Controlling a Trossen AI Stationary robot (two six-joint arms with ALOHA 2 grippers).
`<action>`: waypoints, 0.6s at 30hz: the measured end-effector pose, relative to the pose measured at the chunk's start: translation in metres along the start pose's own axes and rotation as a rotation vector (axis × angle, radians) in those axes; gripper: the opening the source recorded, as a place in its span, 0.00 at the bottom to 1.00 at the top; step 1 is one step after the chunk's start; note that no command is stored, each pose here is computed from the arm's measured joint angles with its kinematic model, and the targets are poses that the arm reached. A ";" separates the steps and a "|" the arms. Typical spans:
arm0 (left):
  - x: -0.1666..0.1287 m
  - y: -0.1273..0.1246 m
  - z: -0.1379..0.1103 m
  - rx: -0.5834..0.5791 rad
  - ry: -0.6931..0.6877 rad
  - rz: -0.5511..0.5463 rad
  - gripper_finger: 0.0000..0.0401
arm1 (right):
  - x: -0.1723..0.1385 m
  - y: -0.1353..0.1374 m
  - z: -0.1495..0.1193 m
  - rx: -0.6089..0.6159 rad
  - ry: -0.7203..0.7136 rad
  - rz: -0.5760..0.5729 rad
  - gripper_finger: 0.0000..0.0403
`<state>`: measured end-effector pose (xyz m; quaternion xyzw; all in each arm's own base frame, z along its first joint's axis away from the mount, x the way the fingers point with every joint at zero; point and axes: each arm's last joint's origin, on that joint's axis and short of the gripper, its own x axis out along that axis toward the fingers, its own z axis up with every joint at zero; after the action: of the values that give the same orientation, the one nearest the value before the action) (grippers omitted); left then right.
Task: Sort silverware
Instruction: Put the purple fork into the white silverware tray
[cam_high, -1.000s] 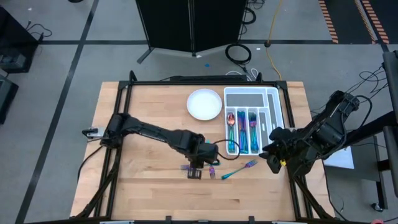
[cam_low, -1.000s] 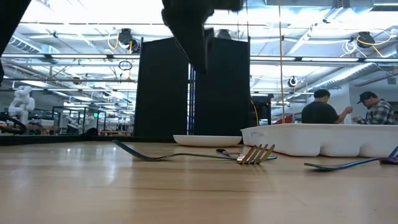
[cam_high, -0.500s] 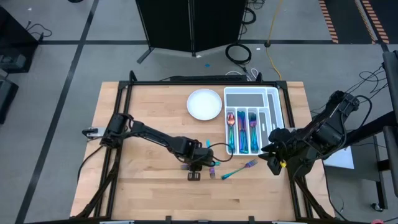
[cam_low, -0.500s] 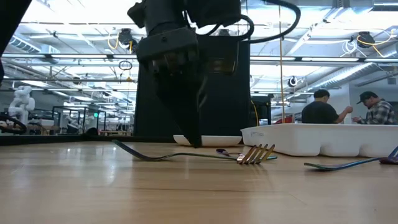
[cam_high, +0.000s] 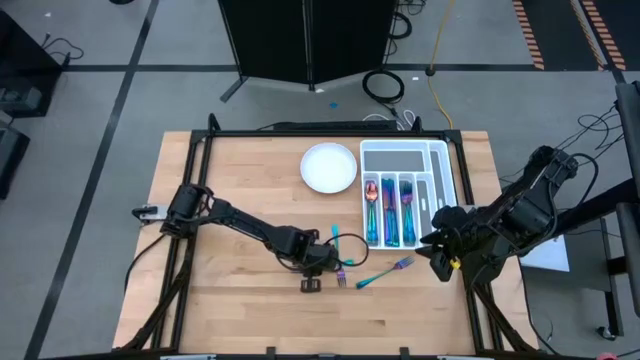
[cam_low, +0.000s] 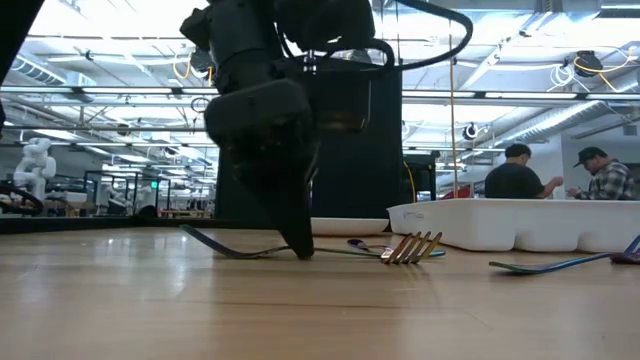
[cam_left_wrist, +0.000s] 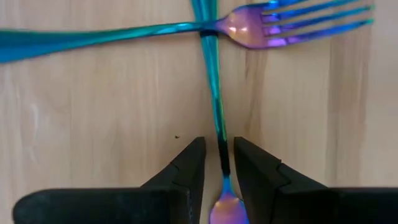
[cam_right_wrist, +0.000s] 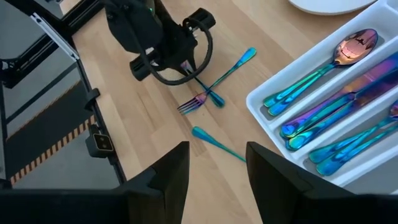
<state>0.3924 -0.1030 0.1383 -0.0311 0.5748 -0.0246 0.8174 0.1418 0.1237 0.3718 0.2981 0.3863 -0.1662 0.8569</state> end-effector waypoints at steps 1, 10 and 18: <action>0.000 0.000 0.000 -0.026 0.001 0.000 0.22 | 0.000 0.000 0.000 0.001 0.000 0.002 0.37; 0.000 -0.001 0.000 -0.067 0.010 -0.028 0.19 | 0.000 0.001 0.000 0.006 -0.002 0.007 0.37; -0.001 -0.002 -0.005 -0.027 0.059 -0.020 0.02 | 0.000 0.002 0.000 0.013 -0.004 0.018 0.37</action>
<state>0.3873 -0.1054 0.1374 -0.0472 0.5985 -0.0261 0.7993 0.1430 0.1249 0.3727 0.3068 0.3809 -0.1616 0.8571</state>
